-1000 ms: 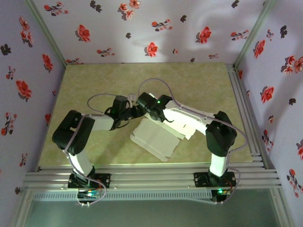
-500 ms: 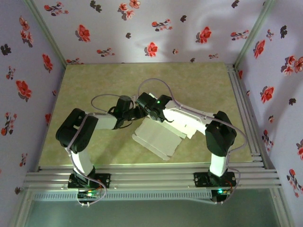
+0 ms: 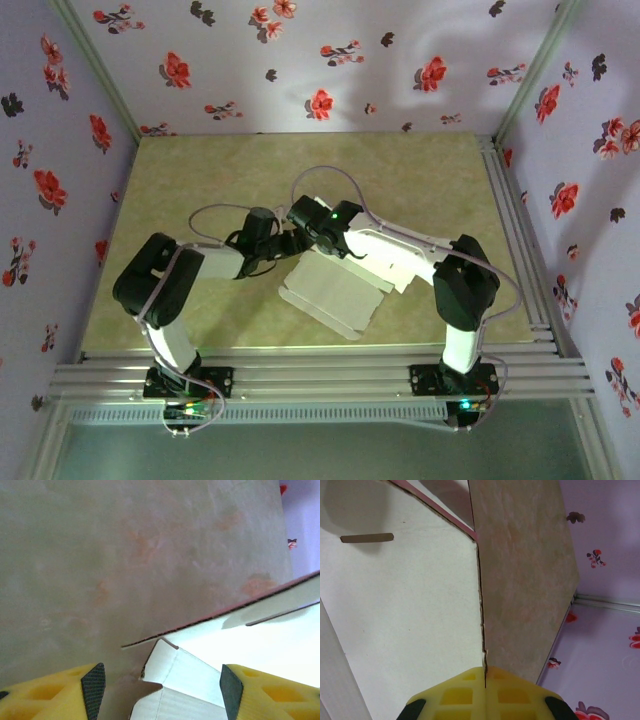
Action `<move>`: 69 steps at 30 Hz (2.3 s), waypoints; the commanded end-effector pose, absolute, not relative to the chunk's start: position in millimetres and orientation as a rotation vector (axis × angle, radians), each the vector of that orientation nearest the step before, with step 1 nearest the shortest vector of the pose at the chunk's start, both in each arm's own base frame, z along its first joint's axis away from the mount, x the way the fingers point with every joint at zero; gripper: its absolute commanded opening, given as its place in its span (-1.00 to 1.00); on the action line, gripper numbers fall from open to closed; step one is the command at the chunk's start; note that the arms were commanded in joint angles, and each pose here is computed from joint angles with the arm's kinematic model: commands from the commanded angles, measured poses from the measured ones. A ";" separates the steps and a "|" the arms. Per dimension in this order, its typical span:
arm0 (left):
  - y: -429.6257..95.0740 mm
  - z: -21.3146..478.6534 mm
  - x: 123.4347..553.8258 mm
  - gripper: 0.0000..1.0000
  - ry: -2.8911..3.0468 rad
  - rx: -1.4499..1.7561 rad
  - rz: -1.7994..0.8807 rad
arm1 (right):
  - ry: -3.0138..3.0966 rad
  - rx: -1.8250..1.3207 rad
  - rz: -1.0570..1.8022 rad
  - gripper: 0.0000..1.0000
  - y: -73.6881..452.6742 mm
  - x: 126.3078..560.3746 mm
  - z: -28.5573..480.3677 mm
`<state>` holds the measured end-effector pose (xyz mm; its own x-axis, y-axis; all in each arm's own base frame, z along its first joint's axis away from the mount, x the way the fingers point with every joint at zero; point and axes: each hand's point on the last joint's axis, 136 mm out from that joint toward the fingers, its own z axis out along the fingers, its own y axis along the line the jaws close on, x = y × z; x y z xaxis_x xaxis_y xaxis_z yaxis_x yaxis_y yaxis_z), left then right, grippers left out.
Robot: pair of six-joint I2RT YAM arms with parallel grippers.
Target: Fold the paper box
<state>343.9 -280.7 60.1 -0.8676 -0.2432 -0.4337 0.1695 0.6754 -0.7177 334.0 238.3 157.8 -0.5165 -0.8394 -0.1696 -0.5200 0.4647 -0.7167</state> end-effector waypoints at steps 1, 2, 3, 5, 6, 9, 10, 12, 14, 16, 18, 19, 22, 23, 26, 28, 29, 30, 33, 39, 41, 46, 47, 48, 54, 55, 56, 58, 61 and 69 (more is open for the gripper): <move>-272.9 88.5 351.6 0.31 2.279 0.016 -1.127 | 2.203 -1.137 -0.821 -1.00 242.1 331.8 150.1; -269.3 94.2 353.3 0.31 2.253 0.039 -1.137 | 2.202 -1.137 -0.821 -1.00 241.6 331.9 150.5; -265.4 98.8 354.9 0.31 2.232 0.055 -1.141 | 2.201 -1.140 -0.823 -1.00 241.4 331.7 150.1; -257.0 108.9 358.3 0.31 2.187 0.099 -1.166 | 2.197 -1.150 -0.826 -1.00 241.5 331.5 150.4; -254.1 112.6 359.8 0.31 2.176 0.115 -1.180 | 2.192 -1.154 -0.831 -1.00 242.0 331.6 150.7; -248.5 119.4 363.4 0.24 2.162 0.171 -1.194 | 2.171 -1.153 -0.851 -1.00 243.3 332.6 153.1; -248.3 117.8 362.8 0.21 2.175 0.197 -1.180 | 2.165 -1.153 -0.856 -1.00 244.0 332.8 153.8; -249.4 117.5 362.9 0.18 2.182 0.256 -1.157 | 2.158 -1.152 -0.861 -1.00 245.2 332.4 153.9; -254.7 122.7 362.6 0.19 2.144 0.334 -1.177 | 2.152 -1.159 -0.860 -1.00 247.8 330.8 152.9; -262.3 127.4 361.8 0.20 2.119 0.414 -1.204 | 2.150 -1.162 -0.857 -1.00 249.4 330.5 151.6; -267.8 129.0 361.5 0.20 2.105 0.493 -1.214 | 2.150 -1.165 -0.855 -1.00 250.5 330.3 150.2; -268.9 129.9 362.5 0.19 2.096 0.524 -1.214 | 2.152 -1.166 -0.855 -1.00 250.5 330.4 149.4; -273.2 128.8 364.7 0.10 2.096 0.591 -1.207 | 2.157 -1.169 -0.848 -1.00 250.8 329.6 148.0; -274.7 126.9 365.5 0.09 2.102 0.608 -1.209 | 2.158 -1.170 -0.846 -1.00 251.1 329.2 147.6; -278.5 119.5 368.1 0.06 2.124 0.646 -1.219 | 2.159 -1.173 -0.847 -1.00 250.5 329.0 147.0; -279.1 114.9 370.0 0.02 2.132 0.658 -1.214 | 2.157 -1.173 -0.843 -1.00 251.3 328.8 147.5; -279.7 112.6 371.0 -0.01 2.135 0.663 -1.213 | 2.158 -1.173 -0.843 -1.00 251.3 329.1 147.2; -280.5 112.2 371.4 -0.05 2.134 0.671 -1.219 | 2.158 -1.175 -0.842 -1.00 251.5 329.1 146.9; -284.5 111.5 369.2 -0.23 2.134 0.697 -1.262 | 2.158 -1.177 -0.843 -1.00 252.3 329.3 145.5; -282.6 111.3 359.8 -0.41 2.146 0.728 -1.267 | 2.161 -1.187 -0.849 -1.00 253.9 330.3 141.7; -281.6 112.8 355.2 -0.56 2.147 0.736 -1.270 | 2.163 -1.190 -0.854 -1.00 254.1 331.0 139.9; -278.6 114.2 346.6 -0.82 2.149 0.745 -1.260 | 2.161 -1.184 -0.855 -1.00 256.4 333.1 140.1; -278.4 113.3 345.2 -0.87 2.151 0.746 -1.255 | 2.160 -1.184 -0.855 -1.00 256.5 333.3 140.6; -278.6 112.1 344.2 -0.91 2.153 0.747 -1.254 | 2.158 -1.184 -0.853 -1.00 257.1 333.7 140.9; -281.0 108.3 337.0 -1.00 2.139 0.760 -1.169 | 2.140 -1.191 -0.881 -1.00 255.3 335.2 140.6; -280.4 108.8 336.3 -1.00 2.131 0.754 -1.160 | 2.135 -1.190 -0.887 -1.00 255.3 335.7 140.8; -280.3 110.5 335.0 -1.00 2.119 0.749 -1.153 | 2.131 -1.190 -0.895 -1.00 254.8 336.0 140.6; -280.4 111.0 330.9 -1.00 2.107 0.749 -1.142 | 2.126 -1.188 -0.898 -1.00 255.2 336.9 140.2; -282.1 109.0 322.0 -1.00 2.102 0.759 -1.133 | 2.124 -1.187 -0.899 -1.00 256.3 337.8 138.8; -283.3 104.3 307.7 -1.00 2.046 0.758 -1.040 | 2.120 -1.192 -0.855 -1.00 257.0 333.1 135.3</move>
